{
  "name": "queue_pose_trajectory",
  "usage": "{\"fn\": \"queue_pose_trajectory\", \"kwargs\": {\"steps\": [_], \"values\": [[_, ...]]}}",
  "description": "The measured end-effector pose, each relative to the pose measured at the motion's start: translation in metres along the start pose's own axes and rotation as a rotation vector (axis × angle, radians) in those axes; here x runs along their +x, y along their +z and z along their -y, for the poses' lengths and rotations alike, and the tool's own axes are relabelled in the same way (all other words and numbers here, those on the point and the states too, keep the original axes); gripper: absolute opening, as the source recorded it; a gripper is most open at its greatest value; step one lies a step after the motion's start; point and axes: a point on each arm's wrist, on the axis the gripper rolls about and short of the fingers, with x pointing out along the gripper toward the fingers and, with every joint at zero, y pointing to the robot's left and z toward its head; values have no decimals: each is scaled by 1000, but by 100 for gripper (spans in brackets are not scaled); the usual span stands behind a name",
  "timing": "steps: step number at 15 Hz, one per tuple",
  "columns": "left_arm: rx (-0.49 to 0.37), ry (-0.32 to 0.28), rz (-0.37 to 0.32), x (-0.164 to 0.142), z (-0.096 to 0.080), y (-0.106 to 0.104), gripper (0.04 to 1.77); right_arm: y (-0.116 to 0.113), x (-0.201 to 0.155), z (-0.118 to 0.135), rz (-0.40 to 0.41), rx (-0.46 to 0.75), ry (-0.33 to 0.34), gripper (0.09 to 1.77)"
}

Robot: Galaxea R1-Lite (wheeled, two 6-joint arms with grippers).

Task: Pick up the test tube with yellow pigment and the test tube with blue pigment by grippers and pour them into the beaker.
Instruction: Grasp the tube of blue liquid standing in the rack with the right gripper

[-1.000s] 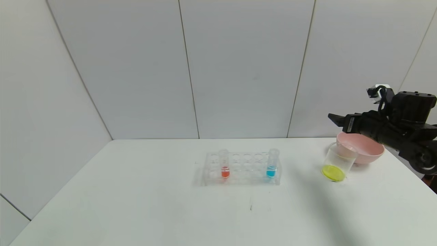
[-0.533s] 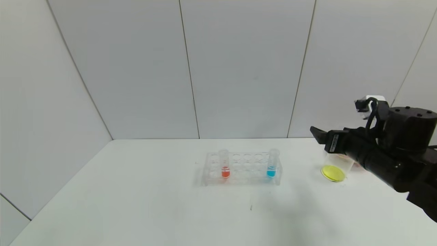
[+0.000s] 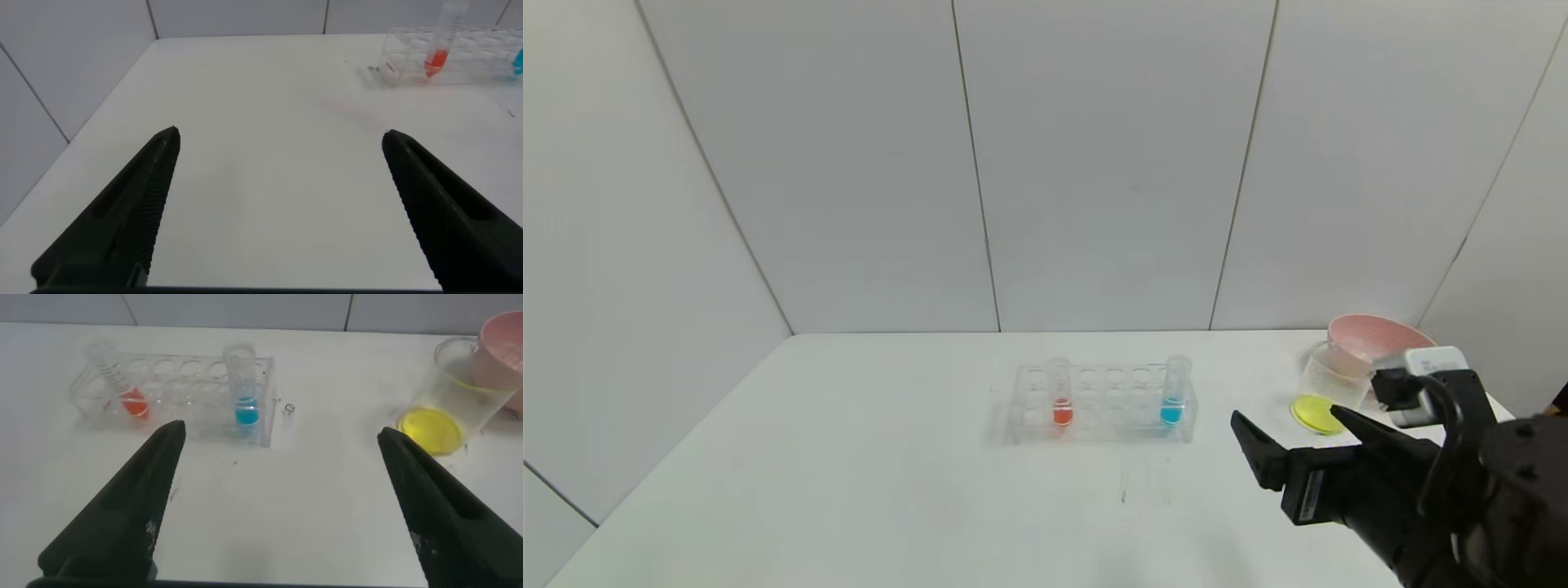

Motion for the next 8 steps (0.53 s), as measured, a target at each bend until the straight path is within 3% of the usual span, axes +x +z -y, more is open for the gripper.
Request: {"fn": "queue_pose_trajectory", "kwargs": {"steps": [3, 8], "values": [[0, 0, 0, 0, 0, 0, 176, -16, -15, -25, -3, 21, -13, 170], [0, 0, 0, 0, 0, 0, 176, -38, -1, -47, -18, 42, -32, 170]]}}
